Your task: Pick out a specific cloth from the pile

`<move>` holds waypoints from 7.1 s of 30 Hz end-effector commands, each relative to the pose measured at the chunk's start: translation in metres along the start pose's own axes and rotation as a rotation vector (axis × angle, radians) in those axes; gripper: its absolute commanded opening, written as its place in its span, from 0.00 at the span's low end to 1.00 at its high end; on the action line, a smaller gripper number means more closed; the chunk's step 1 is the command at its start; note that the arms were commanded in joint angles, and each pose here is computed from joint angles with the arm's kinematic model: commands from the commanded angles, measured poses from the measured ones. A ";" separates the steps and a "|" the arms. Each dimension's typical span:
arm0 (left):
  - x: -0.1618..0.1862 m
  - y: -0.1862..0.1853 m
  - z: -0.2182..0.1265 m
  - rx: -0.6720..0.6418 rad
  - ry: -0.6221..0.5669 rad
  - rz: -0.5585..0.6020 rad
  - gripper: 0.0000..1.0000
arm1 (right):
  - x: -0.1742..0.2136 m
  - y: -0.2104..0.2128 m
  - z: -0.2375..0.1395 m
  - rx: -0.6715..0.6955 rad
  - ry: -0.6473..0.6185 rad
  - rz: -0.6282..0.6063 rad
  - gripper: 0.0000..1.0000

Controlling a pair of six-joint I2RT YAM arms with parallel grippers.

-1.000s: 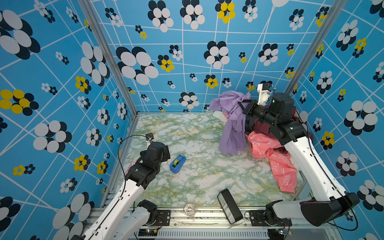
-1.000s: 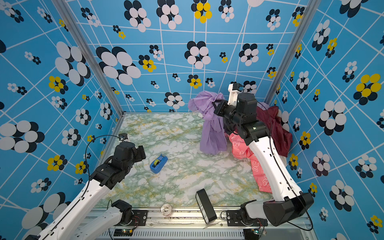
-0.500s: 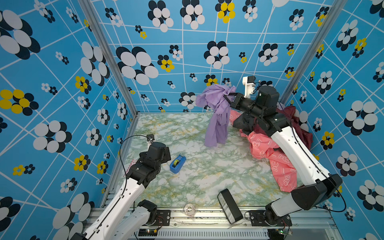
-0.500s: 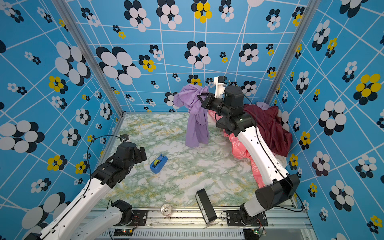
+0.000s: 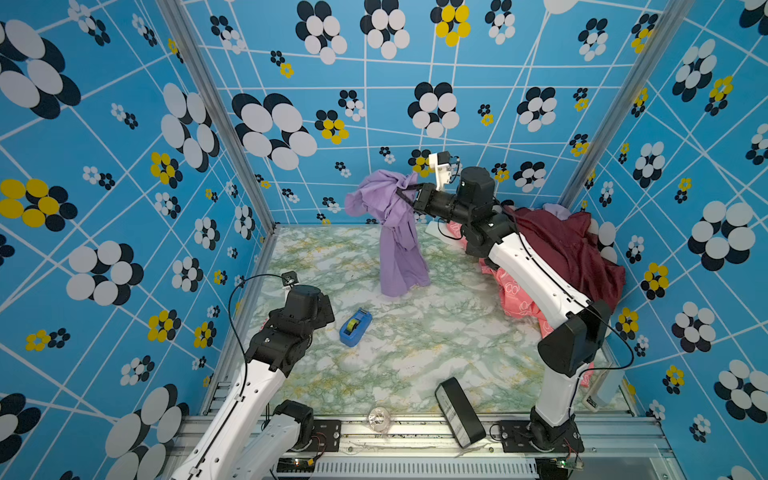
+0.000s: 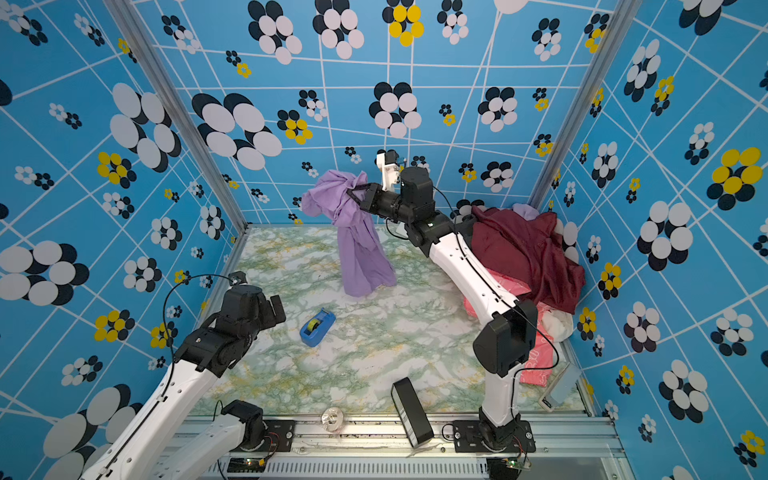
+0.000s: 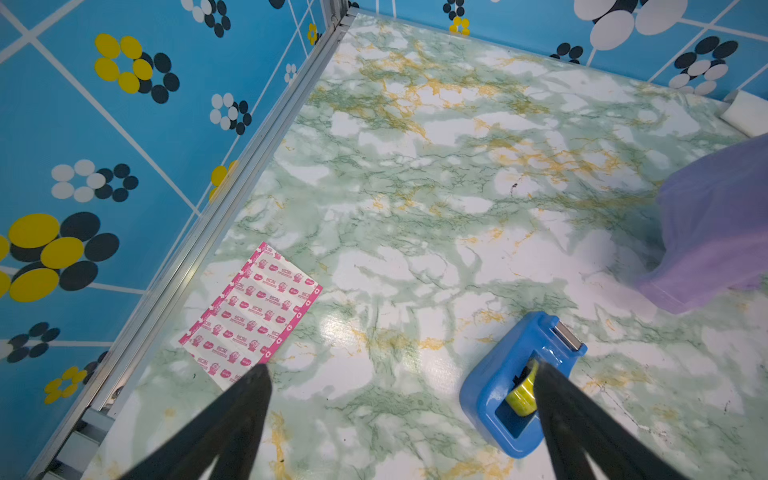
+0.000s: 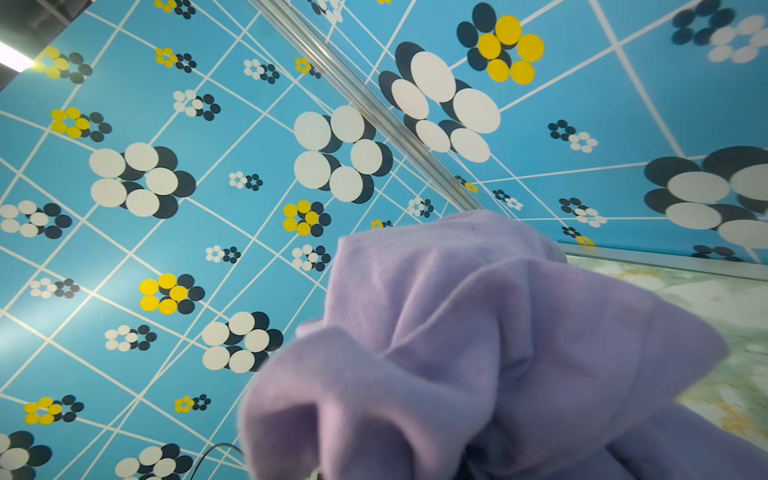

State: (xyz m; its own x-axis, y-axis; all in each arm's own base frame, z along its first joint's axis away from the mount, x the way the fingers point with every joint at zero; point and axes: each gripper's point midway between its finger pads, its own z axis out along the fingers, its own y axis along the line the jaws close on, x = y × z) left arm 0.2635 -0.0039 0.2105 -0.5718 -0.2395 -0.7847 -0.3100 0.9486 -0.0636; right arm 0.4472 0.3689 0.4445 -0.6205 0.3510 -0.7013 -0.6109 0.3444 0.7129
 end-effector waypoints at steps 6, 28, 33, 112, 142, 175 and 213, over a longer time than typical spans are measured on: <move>-0.001 0.017 -0.010 -0.039 -0.019 0.002 0.99 | -0.004 0.068 0.043 -0.305 -0.020 -0.016 0.00; 0.002 0.037 -0.021 -0.079 -0.045 -0.001 0.99 | 0.075 0.032 0.136 -0.518 -0.039 0.091 0.00; 0.002 0.038 -0.022 -0.077 -0.051 -0.004 0.99 | 0.107 -0.009 0.157 -0.472 -0.009 0.141 0.00; 0.010 0.031 -0.016 -0.027 -0.039 -0.017 0.99 | 0.227 -0.220 0.080 0.585 0.585 -0.054 0.99; 0.008 0.031 -0.006 -0.035 -0.046 -0.019 0.99 | 0.291 -0.206 0.183 0.064 0.427 0.362 0.56; 0.007 0.027 -0.026 0.036 -0.049 -0.069 0.99 | 0.220 -0.216 0.044 0.641 0.663 0.039 0.98; -0.006 -0.038 0.103 0.096 -0.193 0.202 0.99 | 0.109 -0.273 -0.320 1.081 0.105 -0.227 0.99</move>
State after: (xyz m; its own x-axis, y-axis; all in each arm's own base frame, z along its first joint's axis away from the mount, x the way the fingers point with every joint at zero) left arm 0.3418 -0.0210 0.1452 -0.5471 -0.0832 -0.8329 -0.1325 0.9911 -0.0120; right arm 0.3728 0.0554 0.1715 -0.6970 0.1135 -0.7081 -0.0303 0.9818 0.1873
